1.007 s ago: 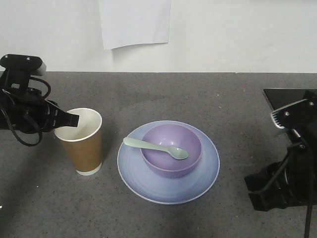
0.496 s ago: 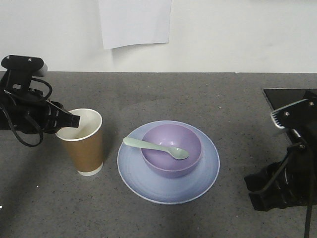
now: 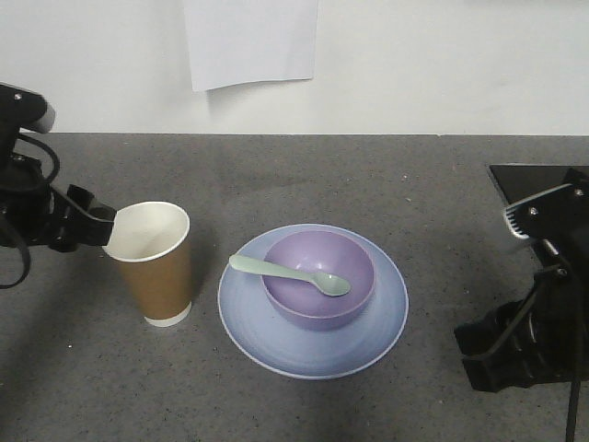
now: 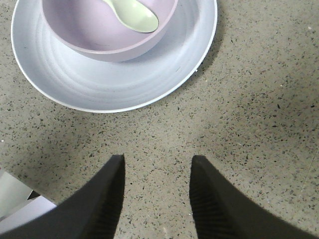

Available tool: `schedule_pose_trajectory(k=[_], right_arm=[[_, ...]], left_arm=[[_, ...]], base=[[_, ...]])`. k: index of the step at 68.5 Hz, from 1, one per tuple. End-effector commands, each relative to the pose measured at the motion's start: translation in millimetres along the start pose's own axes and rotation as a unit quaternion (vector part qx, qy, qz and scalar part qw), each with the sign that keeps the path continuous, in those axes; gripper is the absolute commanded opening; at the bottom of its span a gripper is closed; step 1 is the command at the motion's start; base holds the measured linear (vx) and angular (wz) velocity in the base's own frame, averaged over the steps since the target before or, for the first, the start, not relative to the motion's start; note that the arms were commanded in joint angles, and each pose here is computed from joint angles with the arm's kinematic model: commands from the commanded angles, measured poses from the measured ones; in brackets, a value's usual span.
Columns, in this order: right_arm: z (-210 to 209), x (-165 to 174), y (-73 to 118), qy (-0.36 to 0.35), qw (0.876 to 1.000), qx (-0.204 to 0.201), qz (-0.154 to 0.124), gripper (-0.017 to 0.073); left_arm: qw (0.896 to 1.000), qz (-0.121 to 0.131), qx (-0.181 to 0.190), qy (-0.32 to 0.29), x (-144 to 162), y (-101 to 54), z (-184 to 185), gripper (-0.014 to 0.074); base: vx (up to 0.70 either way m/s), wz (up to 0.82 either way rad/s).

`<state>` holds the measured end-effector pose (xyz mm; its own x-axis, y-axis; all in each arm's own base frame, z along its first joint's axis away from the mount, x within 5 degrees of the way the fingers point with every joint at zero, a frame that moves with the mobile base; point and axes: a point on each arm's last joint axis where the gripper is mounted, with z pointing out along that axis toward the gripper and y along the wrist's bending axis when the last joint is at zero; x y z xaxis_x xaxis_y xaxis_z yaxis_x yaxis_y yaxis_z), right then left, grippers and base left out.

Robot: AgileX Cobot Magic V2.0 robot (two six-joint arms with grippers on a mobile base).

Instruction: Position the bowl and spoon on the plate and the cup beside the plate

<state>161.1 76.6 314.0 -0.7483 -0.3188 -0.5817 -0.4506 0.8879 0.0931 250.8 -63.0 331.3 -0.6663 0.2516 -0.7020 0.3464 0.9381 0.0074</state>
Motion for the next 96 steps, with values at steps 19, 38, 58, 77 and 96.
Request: schedule_pose_trajectory(k=[19,38,58,77,96], right_arm=[[-8,-9,0.3,-0.04,0.999,0.002,-0.005,0.0302],[-8,-9,0.3,-0.04,0.999,0.002,-0.005,0.0302],[-8,-9,0.3,-0.04,0.999,0.002,-0.005,0.0302],[-8,-9,0.3,-0.04,0.999,0.002,-0.005,0.0302],[-8,-9,0.3,-0.04,0.999,0.002,-0.005,0.0302]], left_arm=[[0.998,0.039,0.005,-0.042,0,-18.0,-54,0.0421],[0.999,0.046,-0.008,-0.009,14,-29.4,-62,0.0372],[0.996,0.005,0.023,-0.084,53,-34.0,-69,0.0368],[0.994,0.004,0.023,-0.106,62,-33.9,-71,0.0368],[0.994,0.004,0.023,-0.109,61,-33.9,-71,0.0368]], base=[[0.0,0.0],[0.0,0.0],[0.0,0.0],[0.0,0.0],[0.0,0.0]])
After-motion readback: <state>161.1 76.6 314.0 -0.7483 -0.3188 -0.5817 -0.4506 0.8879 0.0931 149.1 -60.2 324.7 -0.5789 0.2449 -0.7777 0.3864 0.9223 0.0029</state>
